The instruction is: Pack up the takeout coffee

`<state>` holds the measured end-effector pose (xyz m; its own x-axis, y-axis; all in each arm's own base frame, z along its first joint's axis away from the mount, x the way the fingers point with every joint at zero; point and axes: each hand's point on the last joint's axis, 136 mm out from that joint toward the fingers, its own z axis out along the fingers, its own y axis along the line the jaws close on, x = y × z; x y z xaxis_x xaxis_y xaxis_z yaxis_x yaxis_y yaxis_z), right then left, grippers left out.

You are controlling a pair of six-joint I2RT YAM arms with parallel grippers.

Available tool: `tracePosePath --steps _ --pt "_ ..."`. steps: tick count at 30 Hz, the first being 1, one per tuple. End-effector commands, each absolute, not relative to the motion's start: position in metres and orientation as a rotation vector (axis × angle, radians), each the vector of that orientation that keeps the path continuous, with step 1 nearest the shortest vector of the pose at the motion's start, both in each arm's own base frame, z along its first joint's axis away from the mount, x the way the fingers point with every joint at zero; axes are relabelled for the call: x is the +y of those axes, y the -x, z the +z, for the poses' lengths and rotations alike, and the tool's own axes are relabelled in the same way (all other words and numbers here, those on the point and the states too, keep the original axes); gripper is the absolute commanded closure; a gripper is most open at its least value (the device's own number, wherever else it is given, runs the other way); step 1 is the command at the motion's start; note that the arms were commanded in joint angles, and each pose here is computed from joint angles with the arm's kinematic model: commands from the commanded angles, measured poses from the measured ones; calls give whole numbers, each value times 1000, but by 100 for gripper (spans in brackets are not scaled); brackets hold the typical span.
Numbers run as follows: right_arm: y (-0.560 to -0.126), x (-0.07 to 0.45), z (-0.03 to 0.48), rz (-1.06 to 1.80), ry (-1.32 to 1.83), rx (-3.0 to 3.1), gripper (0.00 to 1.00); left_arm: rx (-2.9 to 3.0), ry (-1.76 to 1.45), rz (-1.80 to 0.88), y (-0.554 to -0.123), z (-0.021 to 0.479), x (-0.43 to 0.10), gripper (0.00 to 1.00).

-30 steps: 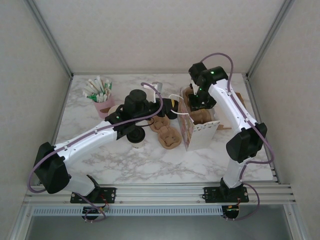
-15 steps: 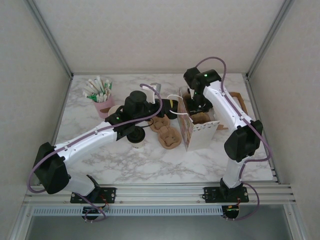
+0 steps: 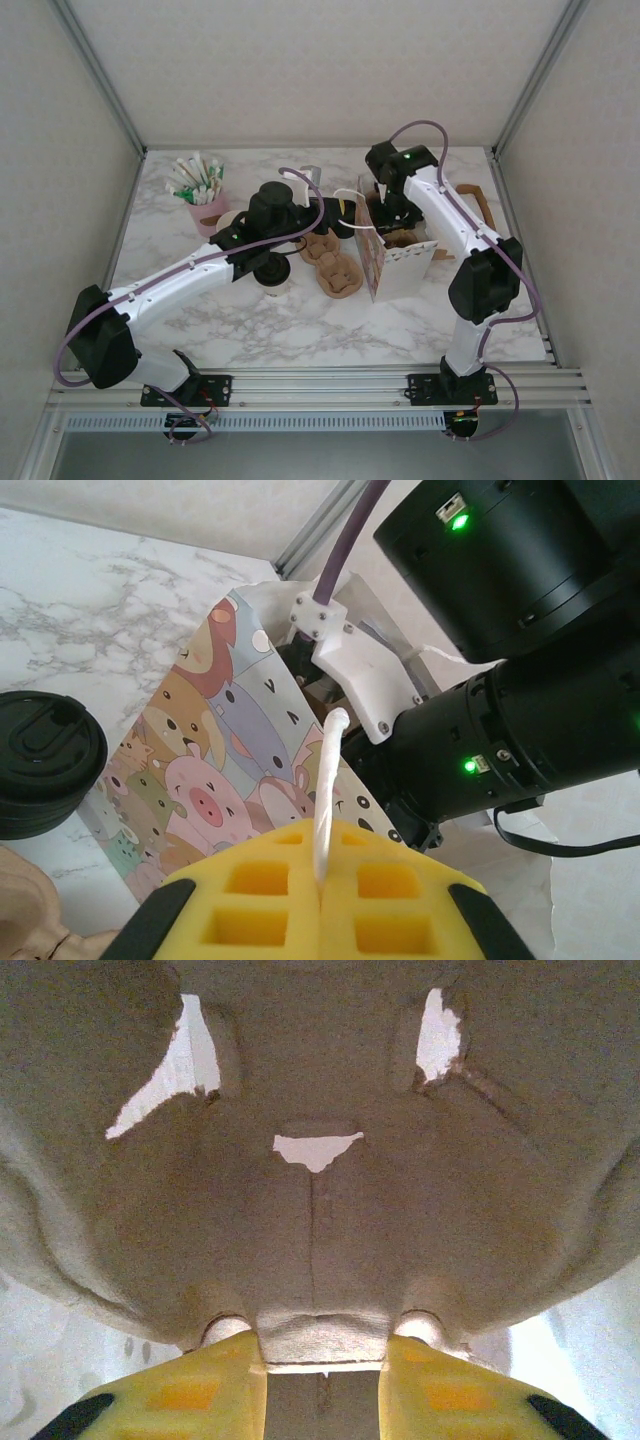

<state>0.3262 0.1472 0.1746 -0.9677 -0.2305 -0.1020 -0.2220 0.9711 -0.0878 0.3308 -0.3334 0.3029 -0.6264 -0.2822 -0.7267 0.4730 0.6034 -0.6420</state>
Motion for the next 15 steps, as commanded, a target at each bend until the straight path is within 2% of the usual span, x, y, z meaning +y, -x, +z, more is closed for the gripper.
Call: tracePosePath --steps 1,15 --pt "-323 147 165 -138 334 3024 69 1936 -151 -1089 -328 311 -329 95" --pt "-316 147 141 -161 340 3051 70 1935 -145 -1084 -329 312 -329 95"
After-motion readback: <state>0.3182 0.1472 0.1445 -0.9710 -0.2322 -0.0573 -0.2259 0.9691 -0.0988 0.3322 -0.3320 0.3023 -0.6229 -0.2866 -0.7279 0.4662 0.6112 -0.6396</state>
